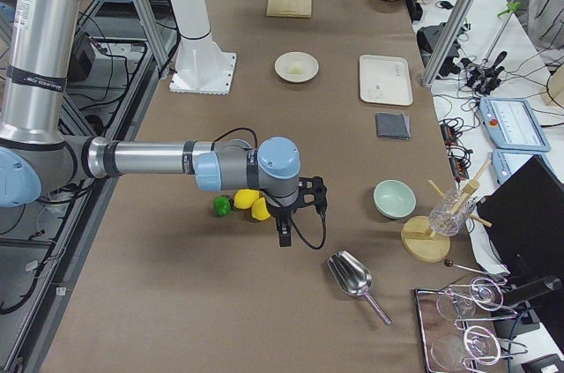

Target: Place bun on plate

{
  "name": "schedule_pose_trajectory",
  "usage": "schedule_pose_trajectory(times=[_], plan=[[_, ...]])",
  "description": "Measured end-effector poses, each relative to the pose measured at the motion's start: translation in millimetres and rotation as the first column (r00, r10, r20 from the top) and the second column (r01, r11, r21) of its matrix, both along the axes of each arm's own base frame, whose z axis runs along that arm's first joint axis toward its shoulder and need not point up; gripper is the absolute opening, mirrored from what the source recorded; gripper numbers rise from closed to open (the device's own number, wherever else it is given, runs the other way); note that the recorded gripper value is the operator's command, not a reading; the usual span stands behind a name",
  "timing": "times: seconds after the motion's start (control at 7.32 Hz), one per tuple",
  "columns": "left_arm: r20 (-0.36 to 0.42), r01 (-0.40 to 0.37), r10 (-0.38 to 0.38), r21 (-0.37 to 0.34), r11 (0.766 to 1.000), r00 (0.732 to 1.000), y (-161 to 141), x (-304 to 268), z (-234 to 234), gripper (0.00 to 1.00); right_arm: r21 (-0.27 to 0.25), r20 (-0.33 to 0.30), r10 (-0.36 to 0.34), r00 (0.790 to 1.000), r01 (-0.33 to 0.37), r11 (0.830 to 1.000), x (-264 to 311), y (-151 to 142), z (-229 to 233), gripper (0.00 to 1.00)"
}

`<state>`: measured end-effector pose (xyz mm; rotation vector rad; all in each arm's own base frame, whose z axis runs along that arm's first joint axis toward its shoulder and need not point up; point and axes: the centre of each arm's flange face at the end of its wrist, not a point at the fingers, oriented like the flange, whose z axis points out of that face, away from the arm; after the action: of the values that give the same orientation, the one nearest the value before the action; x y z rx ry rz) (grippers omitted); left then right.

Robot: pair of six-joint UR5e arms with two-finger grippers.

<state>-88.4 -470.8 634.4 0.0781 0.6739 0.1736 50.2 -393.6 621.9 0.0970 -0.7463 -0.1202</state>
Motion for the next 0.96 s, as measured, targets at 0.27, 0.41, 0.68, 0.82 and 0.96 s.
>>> schedule_pose_trajectory(times=[0.27, 0.41, 0.68, 0.82, 0.96], plan=[[0.000, 0.000, 0.000, 0.002, 1.000, 1.000, -0.1, 0.3, -0.9, 0.97, -0.001, 0.001, 0.000, 1.000, 0.000, 1.000, -0.1, 0.0, 0.2, 1.00], [0.000, -0.001, 0.001, 0.003, 1.000, 1.000, -0.3, 0.5, -1.8, 0.97, -0.001, 0.001, 0.000, 1.000, 0.000, 1.000, -0.1, 0.0, 0.2, 1.00], [0.000, -0.001, 0.001, 0.007, 1.000, 1.000, -0.4, 0.6, -4.5, 0.97, -0.001, 0.002, 0.000, 1.000, 0.000, 1.000, -0.1, 0.0, 0.2, 1.00], [0.000, -0.001, 0.001, 0.008, 1.000, 1.000, -0.4, 0.6, -5.0, 0.98, -0.001, 0.002, 0.000, 1.000, 0.000, 1.000, -0.2, 0.1, 0.4, 1.00], [0.000, -0.002, 0.002, 0.009, 1.000, 1.000, -0.4, 0.6, -5.2, 0.97, -0.002, 0.002, 0.000, 1.000, 0.000, 1.000, -0.1, 0.1, 0.7, 1.00]])
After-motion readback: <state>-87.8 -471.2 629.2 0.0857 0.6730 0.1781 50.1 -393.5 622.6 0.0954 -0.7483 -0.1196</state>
